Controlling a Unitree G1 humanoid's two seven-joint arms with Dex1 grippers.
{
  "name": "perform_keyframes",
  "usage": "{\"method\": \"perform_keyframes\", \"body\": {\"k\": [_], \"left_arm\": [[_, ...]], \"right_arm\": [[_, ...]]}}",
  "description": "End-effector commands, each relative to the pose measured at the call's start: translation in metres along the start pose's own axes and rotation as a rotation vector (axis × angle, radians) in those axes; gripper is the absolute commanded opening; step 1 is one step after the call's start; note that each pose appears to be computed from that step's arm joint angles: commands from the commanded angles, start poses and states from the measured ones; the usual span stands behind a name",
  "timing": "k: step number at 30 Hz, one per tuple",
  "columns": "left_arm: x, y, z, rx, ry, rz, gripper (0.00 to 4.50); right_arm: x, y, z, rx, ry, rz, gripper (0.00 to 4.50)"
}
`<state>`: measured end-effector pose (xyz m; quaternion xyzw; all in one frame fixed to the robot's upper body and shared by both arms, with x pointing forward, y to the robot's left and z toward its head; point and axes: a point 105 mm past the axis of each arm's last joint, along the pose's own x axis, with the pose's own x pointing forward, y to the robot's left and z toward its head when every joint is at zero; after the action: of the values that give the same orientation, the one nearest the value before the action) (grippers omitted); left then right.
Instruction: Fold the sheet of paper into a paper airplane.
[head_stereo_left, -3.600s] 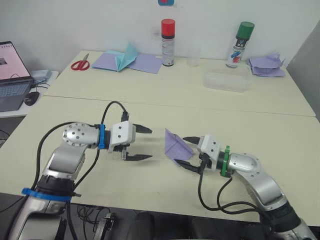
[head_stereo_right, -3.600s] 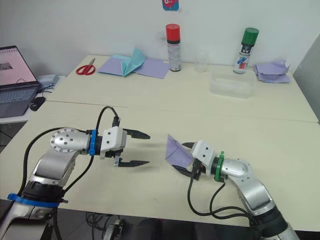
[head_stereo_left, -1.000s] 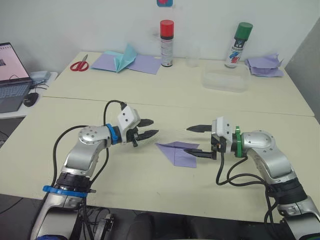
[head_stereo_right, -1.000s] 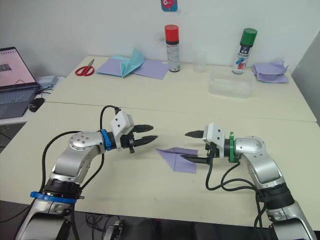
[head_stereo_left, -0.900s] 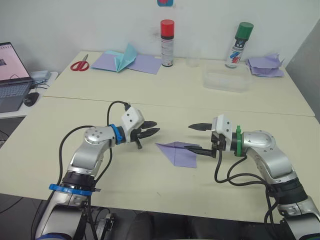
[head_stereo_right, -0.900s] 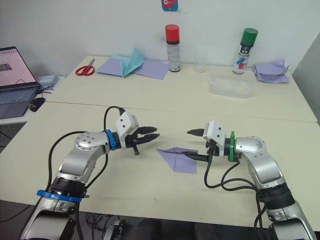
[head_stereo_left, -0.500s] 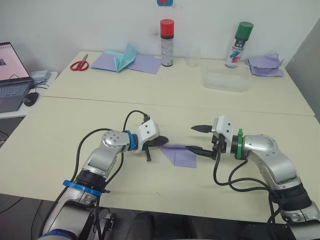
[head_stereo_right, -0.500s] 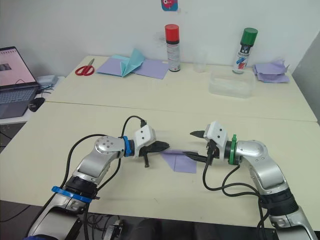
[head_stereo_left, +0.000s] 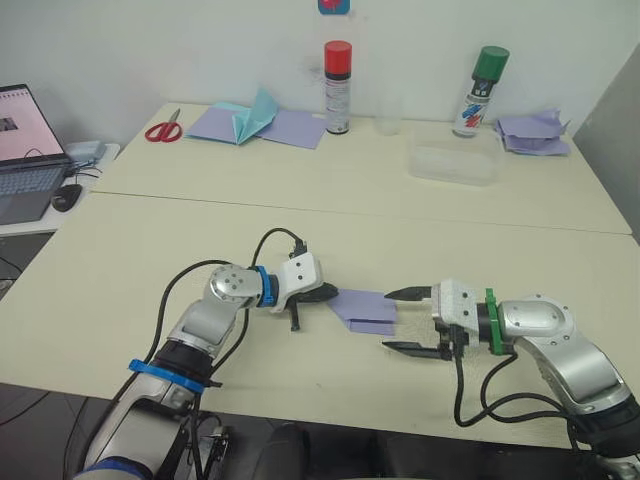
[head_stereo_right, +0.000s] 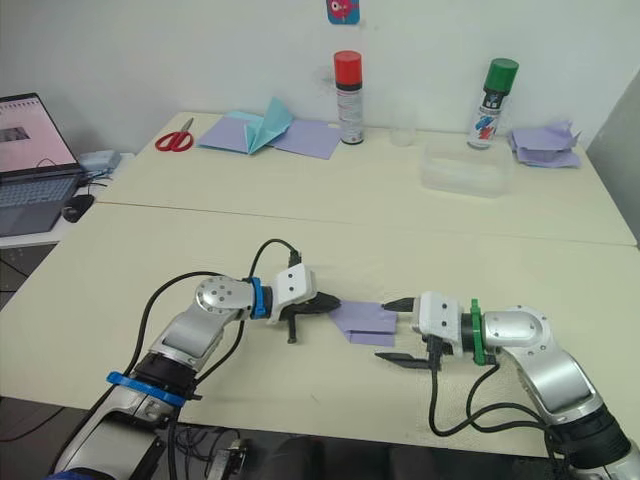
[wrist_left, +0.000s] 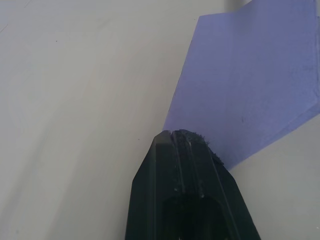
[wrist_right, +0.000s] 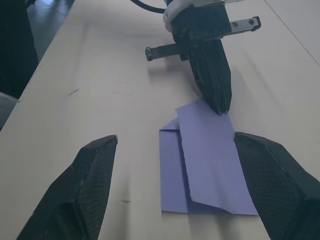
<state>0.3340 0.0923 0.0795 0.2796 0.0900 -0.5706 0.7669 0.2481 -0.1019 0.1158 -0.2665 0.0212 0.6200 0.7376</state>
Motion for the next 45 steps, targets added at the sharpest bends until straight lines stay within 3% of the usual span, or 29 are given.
{"method": "perform_keyframes", "body": {"k": [1, 8, 26, 38, 42, 45], "left_arm": [[0.005, -0.005, -0.013, -0.014, 0.052, -0.026, 0.00], [0.004, -0.006, -0.013, -0.015, 0.055, -0.042, 0.00], [0.005, -0.005, -0.012, -0.017, 0.055, -0.045, 0.00], [0.006, -0.005, -0.012, 0.010, 0.065, -0.066, 0.00], [0.007, -0.005, -0.012, 0.013, 0.064, -0.069, 0.00], [0.007, -0.005, -0.012, 0.013, 0.063, -0.071, 0.00]], "right_arm": [[-0.001, 0.002, 0.006, -0.045, -0.023, 0.016, 3.48], [0.008, 0.005, -0.008, -0.059, 0.016, -0.016, 1.08], [0.029, 0.004, -0.023, -0.187, 0.075, -0.050, 1.08], [0.045, -0.015, -0.010, -0.157, -0.024, -0.164, 1.08], [0.046, -0.015, -0.010, -0.149, -0.036, -0.167, 0.11], [0.046, -0.017, -0.009, -0.138, -0.047, -0.179, 0.04]]}}
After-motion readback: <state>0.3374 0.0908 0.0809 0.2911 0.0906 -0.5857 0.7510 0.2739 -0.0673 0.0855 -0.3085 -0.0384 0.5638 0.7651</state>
